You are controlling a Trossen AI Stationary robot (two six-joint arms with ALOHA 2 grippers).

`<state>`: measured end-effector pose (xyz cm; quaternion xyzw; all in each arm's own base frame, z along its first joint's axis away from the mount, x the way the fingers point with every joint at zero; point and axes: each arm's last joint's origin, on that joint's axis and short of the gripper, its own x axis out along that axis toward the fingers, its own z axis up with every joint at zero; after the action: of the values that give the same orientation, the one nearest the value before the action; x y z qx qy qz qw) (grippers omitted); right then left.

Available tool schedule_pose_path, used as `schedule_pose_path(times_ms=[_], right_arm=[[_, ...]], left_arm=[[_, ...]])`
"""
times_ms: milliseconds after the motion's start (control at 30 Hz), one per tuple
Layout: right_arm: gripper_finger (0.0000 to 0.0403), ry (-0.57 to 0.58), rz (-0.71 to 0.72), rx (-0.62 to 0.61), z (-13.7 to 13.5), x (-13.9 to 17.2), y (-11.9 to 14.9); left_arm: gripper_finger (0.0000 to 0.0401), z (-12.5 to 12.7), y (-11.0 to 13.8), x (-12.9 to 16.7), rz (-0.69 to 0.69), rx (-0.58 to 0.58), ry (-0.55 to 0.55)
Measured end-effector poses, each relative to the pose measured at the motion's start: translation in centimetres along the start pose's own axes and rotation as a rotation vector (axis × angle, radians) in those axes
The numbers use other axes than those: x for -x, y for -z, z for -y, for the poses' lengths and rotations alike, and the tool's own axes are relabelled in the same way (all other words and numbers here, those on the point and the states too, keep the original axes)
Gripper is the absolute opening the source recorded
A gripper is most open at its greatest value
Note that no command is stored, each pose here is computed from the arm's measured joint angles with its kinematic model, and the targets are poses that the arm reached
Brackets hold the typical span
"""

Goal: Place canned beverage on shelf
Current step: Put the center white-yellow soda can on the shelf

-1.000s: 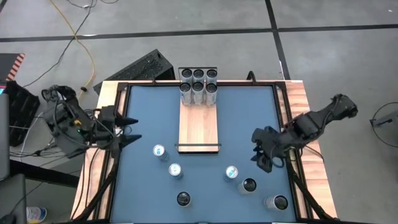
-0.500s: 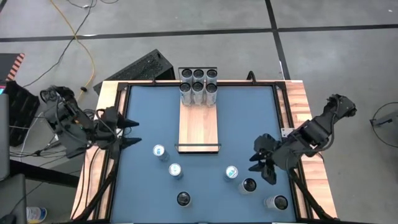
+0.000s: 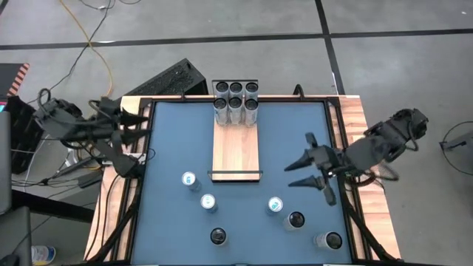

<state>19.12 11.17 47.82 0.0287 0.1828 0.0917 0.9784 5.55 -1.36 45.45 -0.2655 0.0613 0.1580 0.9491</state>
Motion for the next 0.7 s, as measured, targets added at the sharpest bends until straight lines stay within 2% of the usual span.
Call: schedule_pose_path(times_ms=[100,167,267,400,567,700], right_arm=[[0.0170,-0.026,0.031,0.069,0.3,1.9,-0.4],[0.0170,-0.035,0.001,0.097,0.8,3.6,0.1],[0.0170,0.006,-0.006,0.068,2.0,6.2,0.7],[0.0170,0.017,0.058,0.031,3.1,8.7,0.6],[0.0170,0.024,-0.007,0.041,3.6,9.6,1.9],[0.0170,0.058,-0.082,-0.026,3.9,8.6,4.4]], left_arm=[[0.0309,-0.6,-0.4,0.5,0.032,0.052,-0.012],[0.0309,-0.9,-0.5,0.7,0.039,0.074,-0.009],[0.0309,-1.0,-0.5,0.7,0.063,0.071,-0.037],[0.0309,-1.2,-0.5,0.7,0.081,0.079,-0.067],[0.0309,-1.2,-0.5,0.7,0.088,0.124,-0.069],[0.0309,-1.1,-0.1,0.4,0.088,0.114,-0.083]])
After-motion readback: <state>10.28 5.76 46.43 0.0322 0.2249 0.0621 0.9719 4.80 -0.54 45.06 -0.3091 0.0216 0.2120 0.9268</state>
